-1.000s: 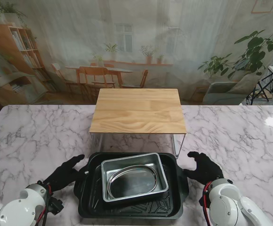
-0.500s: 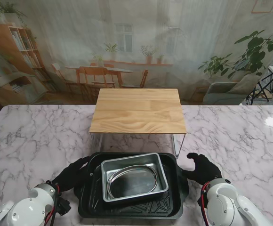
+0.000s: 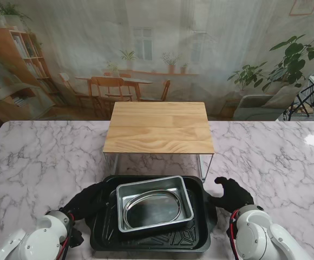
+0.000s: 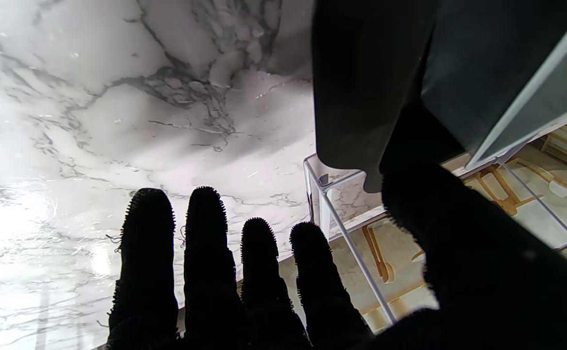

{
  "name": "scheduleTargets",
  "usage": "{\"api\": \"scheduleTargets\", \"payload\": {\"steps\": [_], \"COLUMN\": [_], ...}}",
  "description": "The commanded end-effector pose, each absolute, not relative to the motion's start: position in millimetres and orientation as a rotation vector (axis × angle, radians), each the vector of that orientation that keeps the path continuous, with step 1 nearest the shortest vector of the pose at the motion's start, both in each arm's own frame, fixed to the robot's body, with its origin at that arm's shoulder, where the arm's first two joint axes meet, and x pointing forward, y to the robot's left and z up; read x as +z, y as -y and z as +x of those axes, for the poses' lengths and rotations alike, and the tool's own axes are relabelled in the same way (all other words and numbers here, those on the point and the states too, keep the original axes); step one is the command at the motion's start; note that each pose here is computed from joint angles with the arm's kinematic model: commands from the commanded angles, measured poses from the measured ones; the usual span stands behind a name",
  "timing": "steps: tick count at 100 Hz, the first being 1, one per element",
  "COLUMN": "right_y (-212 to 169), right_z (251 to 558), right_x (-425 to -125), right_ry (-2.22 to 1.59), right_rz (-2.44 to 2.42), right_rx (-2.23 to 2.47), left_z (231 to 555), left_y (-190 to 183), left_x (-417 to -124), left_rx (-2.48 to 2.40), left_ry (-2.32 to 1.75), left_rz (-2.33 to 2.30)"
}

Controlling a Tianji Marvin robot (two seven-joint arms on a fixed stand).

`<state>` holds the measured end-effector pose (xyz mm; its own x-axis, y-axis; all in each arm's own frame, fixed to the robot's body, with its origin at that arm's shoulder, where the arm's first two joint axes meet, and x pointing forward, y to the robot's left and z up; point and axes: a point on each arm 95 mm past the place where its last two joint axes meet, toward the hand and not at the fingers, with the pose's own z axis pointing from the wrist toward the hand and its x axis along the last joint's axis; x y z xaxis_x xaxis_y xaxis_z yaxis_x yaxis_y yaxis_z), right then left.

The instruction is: Stack the baking trays onto the shelf

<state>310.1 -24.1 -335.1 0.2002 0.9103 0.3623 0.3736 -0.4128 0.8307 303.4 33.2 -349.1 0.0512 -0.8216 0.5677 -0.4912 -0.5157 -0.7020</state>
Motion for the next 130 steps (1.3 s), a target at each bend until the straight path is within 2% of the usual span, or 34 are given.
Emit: {"api": "scheduleTargets", "payload": {"steps": [1,57,130], "right_y": [23.9,23.6,23.1], "right_z": [309.4,309.5,311.3], "right_x": [-337.1,-336.3,-340.2], "right_ry": [-1.197,-1.191,-1.181], "right_rz": [1.898,1.900,1.918], "right_rx": [1.166,1.170,1.149], "left_z": [299.5,299.6,298.7], "left_y": [-28.8,-43.3,-24.0], "left_x": [-354.1,-332.0,-355.5], "left_rx": [-1.443,-1.429,-1.269], "left_ry": [-1.351,-1.355,-1.290], "left_rz": [-2.037,-1.787,-2.043]}}
